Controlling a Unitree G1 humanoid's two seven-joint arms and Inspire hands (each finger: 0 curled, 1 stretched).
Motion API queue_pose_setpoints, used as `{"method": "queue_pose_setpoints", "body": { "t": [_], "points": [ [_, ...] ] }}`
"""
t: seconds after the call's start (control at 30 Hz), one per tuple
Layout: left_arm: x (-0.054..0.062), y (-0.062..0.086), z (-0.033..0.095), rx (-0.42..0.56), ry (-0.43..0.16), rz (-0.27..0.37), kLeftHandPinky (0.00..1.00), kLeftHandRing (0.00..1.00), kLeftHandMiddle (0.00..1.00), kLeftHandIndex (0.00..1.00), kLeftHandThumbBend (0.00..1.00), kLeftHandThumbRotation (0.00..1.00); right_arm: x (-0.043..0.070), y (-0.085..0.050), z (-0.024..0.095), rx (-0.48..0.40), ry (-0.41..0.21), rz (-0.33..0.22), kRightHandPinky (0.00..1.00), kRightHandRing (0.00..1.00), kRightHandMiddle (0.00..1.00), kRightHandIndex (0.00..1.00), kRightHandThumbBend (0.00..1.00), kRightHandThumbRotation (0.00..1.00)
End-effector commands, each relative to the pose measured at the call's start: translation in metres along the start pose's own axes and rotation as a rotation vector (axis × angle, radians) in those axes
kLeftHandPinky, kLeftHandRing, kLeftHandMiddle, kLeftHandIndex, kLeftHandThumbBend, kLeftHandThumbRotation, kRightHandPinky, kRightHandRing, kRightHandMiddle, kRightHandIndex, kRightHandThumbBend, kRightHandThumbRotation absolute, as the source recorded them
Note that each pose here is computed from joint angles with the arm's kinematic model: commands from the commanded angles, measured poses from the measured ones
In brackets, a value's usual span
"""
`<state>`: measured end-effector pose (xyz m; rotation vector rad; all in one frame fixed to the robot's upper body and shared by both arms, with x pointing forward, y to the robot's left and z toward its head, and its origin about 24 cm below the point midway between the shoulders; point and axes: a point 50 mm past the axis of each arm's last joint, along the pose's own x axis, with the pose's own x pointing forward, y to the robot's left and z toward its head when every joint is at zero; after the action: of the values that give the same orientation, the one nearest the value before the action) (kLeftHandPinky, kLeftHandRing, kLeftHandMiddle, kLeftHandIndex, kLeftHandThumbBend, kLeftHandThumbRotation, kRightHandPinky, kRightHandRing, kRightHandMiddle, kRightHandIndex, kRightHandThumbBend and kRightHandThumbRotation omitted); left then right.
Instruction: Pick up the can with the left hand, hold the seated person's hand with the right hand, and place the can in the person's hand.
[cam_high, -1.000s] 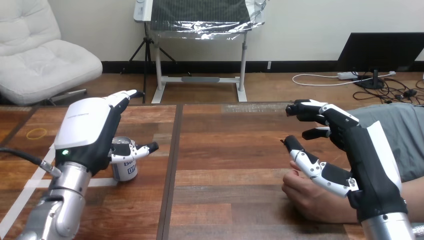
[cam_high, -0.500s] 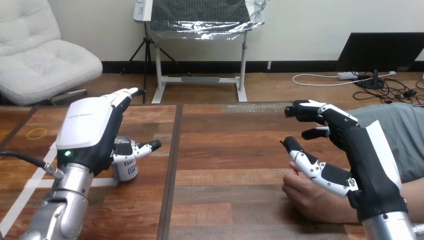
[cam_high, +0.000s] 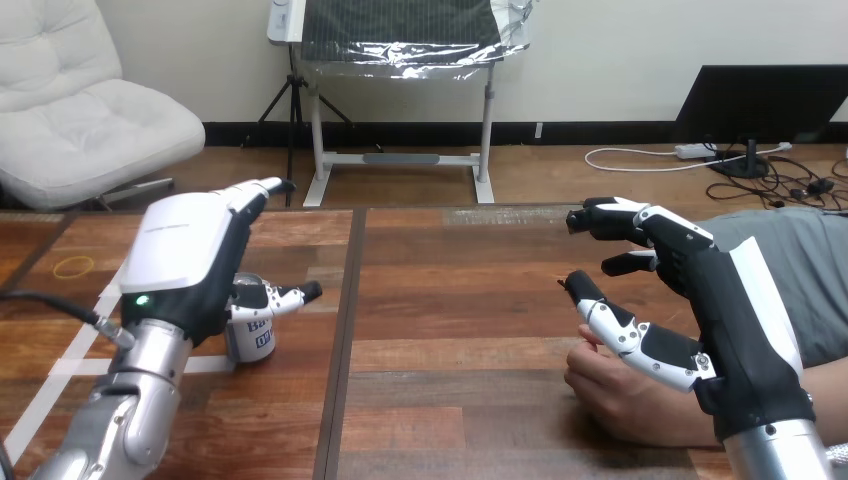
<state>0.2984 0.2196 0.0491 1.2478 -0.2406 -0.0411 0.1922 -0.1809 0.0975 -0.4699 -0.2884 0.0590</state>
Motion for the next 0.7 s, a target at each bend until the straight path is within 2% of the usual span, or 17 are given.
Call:
{"method": "queue_pose_setpoints", "body": {
  "t": [0.0, 0.67],
  "points": [
    [0.022, 0.017, 0.006, 0.012, -0.046, 0.036, 0.77, 0.81, 0.83, 0.82, 0.79, 0.31, 0.014, -0.005, 0.02, -0.016, -0.118, -0.012, 0.65, 0.78, 0.81, 0.67, 0.43, 0.0],
    [0.035, 0.012, 0.006, 0.024, -0.022, 0.02, 0.74, 0.8, 0.82, 0.81, 0.81, 0.31, 0.014, -0.007, 0.02, -0.031, -0.106, 0.013, 0.65, 0.78, 0.81, 0.67, 0.44, 0.0]
  ]
}}
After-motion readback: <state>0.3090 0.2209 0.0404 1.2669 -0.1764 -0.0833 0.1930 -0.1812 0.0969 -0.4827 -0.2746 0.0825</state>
